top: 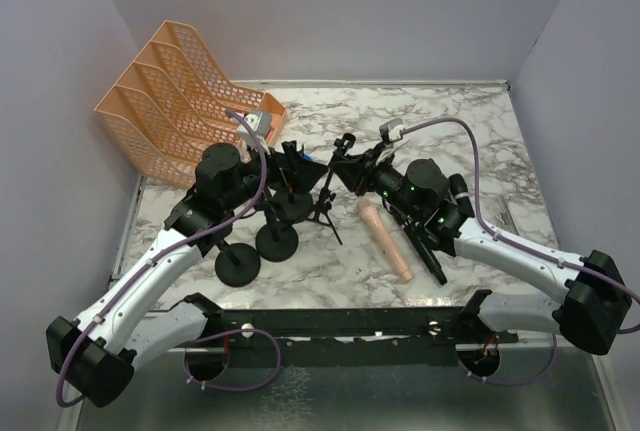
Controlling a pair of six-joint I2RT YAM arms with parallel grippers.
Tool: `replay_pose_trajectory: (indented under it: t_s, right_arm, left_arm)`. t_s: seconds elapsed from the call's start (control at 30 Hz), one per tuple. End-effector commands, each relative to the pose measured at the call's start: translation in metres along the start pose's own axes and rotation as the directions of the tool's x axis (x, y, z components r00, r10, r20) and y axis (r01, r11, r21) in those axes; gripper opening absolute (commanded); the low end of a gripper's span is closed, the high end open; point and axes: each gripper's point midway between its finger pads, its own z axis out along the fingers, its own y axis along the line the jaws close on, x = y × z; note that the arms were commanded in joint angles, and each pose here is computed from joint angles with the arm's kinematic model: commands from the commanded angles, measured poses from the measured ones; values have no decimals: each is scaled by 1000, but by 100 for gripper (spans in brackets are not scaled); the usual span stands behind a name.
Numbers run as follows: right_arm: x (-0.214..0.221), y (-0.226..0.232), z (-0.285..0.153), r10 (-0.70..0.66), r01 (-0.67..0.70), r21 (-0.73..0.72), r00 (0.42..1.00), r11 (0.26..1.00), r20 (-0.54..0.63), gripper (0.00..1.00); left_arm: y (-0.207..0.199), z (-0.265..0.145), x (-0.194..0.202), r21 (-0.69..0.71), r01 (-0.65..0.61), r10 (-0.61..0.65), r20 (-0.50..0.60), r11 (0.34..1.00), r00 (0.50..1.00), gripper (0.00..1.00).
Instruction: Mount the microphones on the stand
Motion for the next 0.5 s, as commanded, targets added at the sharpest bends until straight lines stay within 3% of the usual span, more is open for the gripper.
replay_pose_trajectory:
  t_s: [0.0,0.13,0.47]
  right_arm:
    - [-47,20,-4,-26,30,-57,997,998,69,10]
    - [-61,32,-6,-39,45,-100,997,994,62,10]
    - [-65,48,-19,-85,84,-173,996,981,0,10]
  left_arm:
    - [13,-10,10,-30,-125,125,-2,992,992,96]
    - [14,-15,18,-8,-138,138,17,990,990,95]
    - [-17,-11,15,198,-207,187,114,958,976,88]
